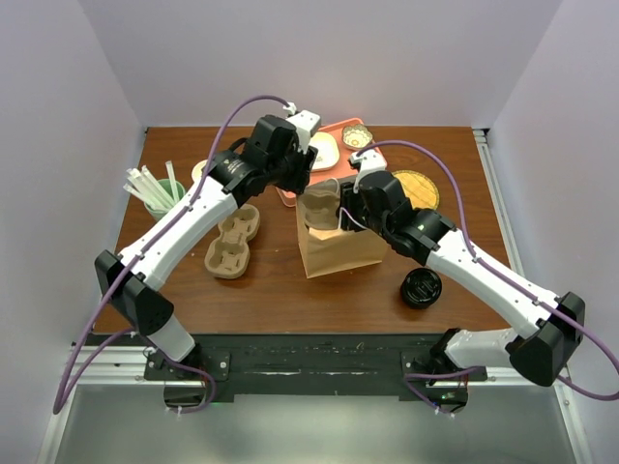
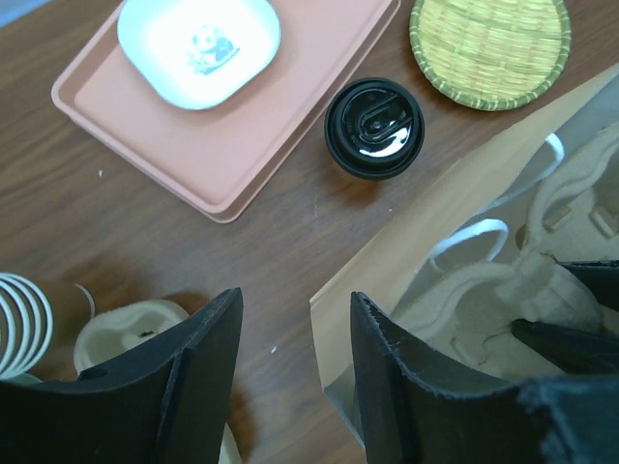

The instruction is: Pack the takeout coffee

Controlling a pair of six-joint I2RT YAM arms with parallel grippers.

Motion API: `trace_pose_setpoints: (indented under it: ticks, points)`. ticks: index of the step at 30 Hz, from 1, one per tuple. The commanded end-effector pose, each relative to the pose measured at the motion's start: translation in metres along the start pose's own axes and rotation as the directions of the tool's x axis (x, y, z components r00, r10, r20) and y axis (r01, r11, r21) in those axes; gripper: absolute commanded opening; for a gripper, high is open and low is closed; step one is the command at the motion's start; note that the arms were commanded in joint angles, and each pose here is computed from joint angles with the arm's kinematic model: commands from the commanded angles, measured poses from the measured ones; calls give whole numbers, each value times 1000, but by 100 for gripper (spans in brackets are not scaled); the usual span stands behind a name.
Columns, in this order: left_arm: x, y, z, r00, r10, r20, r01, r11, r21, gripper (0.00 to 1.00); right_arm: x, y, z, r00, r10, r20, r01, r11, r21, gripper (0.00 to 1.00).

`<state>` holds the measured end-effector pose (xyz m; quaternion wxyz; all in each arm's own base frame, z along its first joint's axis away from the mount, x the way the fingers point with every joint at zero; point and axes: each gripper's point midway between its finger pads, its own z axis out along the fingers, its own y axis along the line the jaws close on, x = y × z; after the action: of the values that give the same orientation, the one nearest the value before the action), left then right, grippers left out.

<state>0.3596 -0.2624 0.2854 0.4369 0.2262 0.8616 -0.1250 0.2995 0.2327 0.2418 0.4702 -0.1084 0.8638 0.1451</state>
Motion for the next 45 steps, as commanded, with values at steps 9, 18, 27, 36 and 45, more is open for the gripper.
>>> trace_pose_setpoints:
  ticks: [9,18,27,36,45]
  points:
    - [14,-7,13,998,-11,-67,13,1000,26,15,10,-34,3,999,5,-33,1,984,178,28]
    - [10,-22,11,999,19,-49,-13,993,120,0,2,-45,12,999,37,13,-39,967,251,29]
    - [11,-25,8,999,23,-42,-17,990,142,0,-7,-49,16,1000,16,10,-18,954,299,37]
    - [1,-21,6,1000,5,-16,-3,994,112,0,3,-40,0,998,-12,-64,25,976,215,34]
    - [-16,-14,9,1000,-21,12,20,998,59,5,34,-41,-8,981,-64,-184,96,981,171,34]
